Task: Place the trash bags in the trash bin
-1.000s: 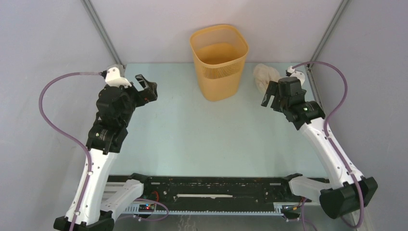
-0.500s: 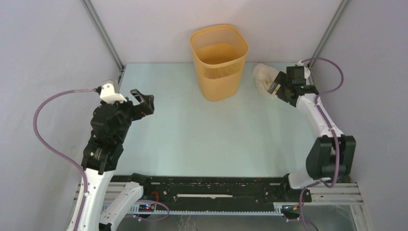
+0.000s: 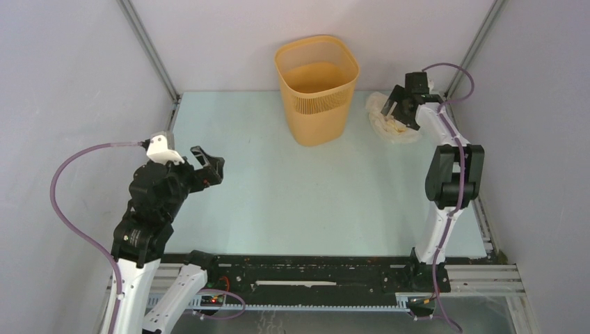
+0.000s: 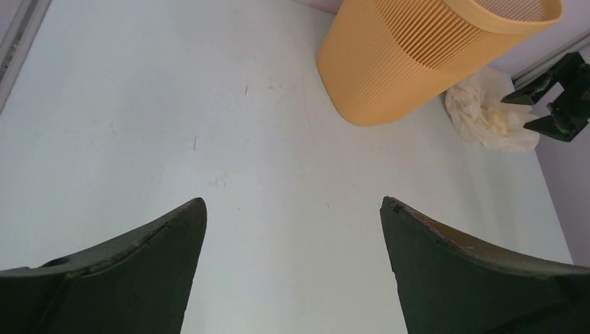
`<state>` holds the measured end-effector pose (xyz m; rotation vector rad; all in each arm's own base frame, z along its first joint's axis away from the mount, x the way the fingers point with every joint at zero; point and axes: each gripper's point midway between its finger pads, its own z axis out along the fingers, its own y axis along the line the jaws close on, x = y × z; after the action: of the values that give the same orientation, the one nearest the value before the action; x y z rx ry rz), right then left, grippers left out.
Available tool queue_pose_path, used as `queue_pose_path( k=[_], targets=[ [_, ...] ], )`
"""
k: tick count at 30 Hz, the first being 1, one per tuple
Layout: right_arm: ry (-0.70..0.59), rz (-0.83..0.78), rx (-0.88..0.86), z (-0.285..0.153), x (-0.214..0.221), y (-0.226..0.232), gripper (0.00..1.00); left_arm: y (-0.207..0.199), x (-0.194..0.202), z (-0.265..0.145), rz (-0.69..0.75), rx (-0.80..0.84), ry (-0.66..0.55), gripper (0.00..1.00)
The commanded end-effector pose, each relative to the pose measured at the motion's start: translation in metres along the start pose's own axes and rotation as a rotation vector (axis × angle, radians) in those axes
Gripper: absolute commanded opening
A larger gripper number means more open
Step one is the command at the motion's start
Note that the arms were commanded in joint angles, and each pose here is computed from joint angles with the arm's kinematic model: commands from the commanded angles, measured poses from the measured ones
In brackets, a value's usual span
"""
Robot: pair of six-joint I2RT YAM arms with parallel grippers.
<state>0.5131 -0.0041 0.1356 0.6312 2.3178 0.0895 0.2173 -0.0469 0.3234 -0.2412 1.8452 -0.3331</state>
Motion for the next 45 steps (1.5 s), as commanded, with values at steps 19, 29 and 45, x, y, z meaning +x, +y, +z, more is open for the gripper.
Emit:
queue_pose_path(
  k=[19,29,45],
  targets=[
    [0.082,-0.103,0.162,-0.027,0.026,-0.009,0.07,-0.001,-0.01,0.003,-0.081,-0.039,-0.004,1.0],
    [0.213,-0.065,-0.112,-0.125,0.104,0.018,0.0,-0.048,-0.004,0.01,-0.085,0.264,-0.063,1.0],
    [0.629,0.124,-0.682,-0.217,0.245,0.158,0.02,-0.165,0.1,0.052,0.142,0.578,0.405,1.0]
  ],
)
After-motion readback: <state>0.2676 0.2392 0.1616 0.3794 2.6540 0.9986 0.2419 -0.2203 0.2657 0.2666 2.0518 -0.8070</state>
